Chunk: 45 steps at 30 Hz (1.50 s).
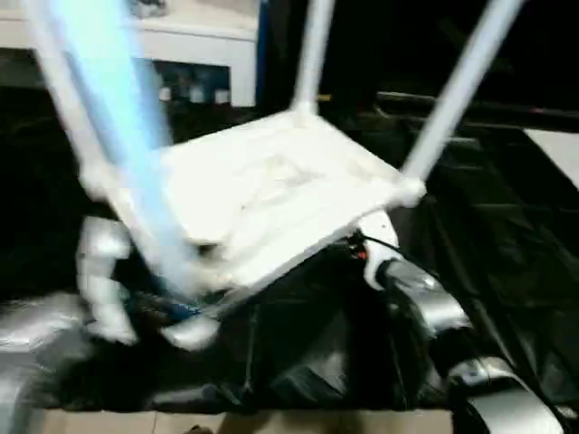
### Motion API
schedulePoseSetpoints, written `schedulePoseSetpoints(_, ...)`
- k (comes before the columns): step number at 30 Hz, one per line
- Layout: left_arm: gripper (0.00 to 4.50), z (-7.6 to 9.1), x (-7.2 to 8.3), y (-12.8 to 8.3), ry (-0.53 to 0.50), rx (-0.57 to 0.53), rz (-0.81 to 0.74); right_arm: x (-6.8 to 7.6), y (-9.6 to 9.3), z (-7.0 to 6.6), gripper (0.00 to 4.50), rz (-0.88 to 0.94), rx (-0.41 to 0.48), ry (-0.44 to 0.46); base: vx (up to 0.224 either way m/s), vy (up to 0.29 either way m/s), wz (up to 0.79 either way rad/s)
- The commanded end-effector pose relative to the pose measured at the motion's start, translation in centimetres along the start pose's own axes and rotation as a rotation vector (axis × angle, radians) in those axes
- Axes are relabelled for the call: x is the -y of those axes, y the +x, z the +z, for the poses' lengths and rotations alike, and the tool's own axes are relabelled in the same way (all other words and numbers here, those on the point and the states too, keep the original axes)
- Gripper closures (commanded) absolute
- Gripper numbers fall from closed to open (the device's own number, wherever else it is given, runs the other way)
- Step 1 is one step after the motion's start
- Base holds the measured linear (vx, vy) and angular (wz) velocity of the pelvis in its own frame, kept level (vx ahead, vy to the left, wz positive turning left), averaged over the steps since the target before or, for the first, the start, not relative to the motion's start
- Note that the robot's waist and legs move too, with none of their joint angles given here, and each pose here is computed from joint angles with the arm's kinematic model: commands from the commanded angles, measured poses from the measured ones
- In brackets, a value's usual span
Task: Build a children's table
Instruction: Rotate table base
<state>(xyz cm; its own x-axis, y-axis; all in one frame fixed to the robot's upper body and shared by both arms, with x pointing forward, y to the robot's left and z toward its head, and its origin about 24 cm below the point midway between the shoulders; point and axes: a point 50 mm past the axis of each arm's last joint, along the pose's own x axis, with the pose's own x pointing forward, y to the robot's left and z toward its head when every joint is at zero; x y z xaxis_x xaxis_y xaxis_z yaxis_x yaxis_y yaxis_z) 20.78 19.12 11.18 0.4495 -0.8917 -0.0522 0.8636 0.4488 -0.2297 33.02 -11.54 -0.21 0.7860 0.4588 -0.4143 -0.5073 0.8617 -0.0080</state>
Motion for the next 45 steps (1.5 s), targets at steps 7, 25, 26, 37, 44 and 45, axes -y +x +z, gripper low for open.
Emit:
schedulePoseSetpoints(7, 0.05, -0.1, 1.9, 3.8, -0.085, 0.051, -0.122, -4.7, 1.5, 1.0, 0.94, 0.248, 0.032, -0.066, 0.000, 0.000, 0.00)
schedulePoseSetpoints(25, 0.05, -0.2, 2.4, 7.8, -0.086, 0.060, -0.208, -8.0, 2.2, 1.4, 0.94, 0.458, 0.052, -0.077, 0.000, 0.000, 0.00)
schedulePoseSetpoints(26, 0.05, -0.3, 2.0, 8.4, -0.068, 0.052, -0.197, -8.3, 2.2, 1.5, 0.94, 0.484, 0.056, -0.074, 0.000, 0.000, 0.00)
schedulePoseSetpoints(37, 0.05, -0.3, 0.3, 11.6, 0.012, 0.032, -0.161, -7.1, 2.3, 1.7, 0.94, 0.389, 0.085, -0.062, 0.000, 0.000, 0.00)
schedulePoseSetpoints(44, 0.05, -0.1, -0.2, 14.4, 0.101, 0.023, -0.169, -1.9, 0.6, 1.2, 0.94, 0.236, 0.116, -0.017, 0.000, 0.000, 0.00)
schedulePoseSetpoints(45, 0.05, -0.1, -0.2, 14.4, 0.101, 0.023, -0.169, -1.9, 0.6, 1.2, 0.94, 0.236, 0.116, -0.017, 0.000, 0.000, 0.00)
